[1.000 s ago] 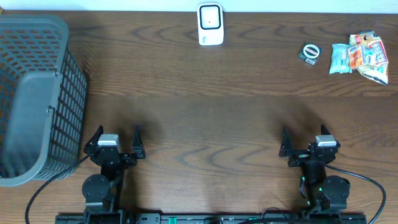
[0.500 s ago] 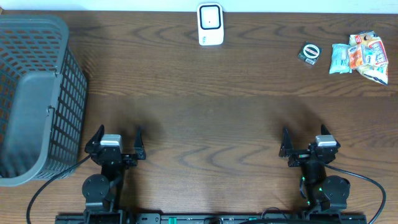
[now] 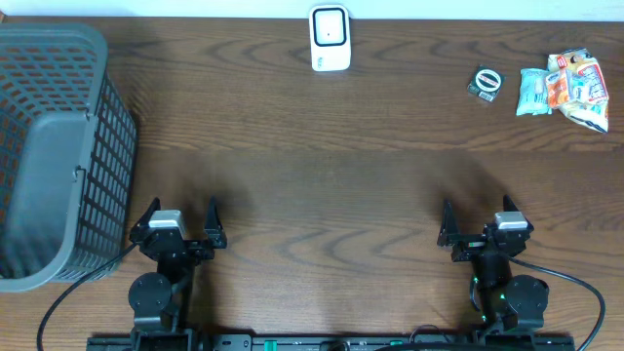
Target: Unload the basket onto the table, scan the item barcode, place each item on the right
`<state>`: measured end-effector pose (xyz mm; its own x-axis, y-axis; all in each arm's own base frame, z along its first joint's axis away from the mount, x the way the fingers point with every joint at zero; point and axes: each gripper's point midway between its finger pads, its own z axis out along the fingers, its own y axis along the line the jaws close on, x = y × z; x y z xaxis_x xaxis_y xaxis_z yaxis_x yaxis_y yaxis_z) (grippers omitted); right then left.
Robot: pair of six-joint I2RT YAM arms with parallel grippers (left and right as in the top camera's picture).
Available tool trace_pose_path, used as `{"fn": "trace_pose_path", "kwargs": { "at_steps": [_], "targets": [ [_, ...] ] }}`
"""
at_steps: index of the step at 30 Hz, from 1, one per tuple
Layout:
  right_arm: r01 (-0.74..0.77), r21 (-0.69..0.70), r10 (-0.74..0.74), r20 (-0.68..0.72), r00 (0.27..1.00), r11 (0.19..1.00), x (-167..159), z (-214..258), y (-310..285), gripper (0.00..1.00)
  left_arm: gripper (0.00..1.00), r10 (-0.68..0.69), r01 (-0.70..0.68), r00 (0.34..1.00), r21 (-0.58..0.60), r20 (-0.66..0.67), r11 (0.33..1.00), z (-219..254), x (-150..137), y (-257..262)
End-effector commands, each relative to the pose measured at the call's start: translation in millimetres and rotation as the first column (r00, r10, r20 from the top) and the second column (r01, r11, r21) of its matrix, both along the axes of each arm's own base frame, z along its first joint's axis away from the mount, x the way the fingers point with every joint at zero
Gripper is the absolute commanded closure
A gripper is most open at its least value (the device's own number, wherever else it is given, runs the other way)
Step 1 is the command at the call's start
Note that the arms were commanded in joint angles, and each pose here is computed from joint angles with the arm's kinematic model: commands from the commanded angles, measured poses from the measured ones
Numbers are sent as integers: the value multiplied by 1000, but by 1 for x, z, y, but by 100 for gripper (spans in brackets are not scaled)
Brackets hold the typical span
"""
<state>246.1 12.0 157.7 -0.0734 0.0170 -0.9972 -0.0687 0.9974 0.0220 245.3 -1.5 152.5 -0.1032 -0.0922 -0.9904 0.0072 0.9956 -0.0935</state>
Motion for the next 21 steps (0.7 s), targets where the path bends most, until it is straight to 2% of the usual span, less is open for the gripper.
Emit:
{"fn": "trace_pose_path", "kwargs": {
  "at_steps": [1, 21],
  "targets": [
    [-8, -11, 8, 2, 1000, 1000, 0, 0, 2, 1, 2, -1, 1, 999, 1, -51, 1000, -16, -1, 0],
    [-8, -11, 8, 2, 1000, 1000, 0, 0, 2, 1, 2, -20, 22, 999, 40, -50, 999, -16, -1, -2]
  ]
}}
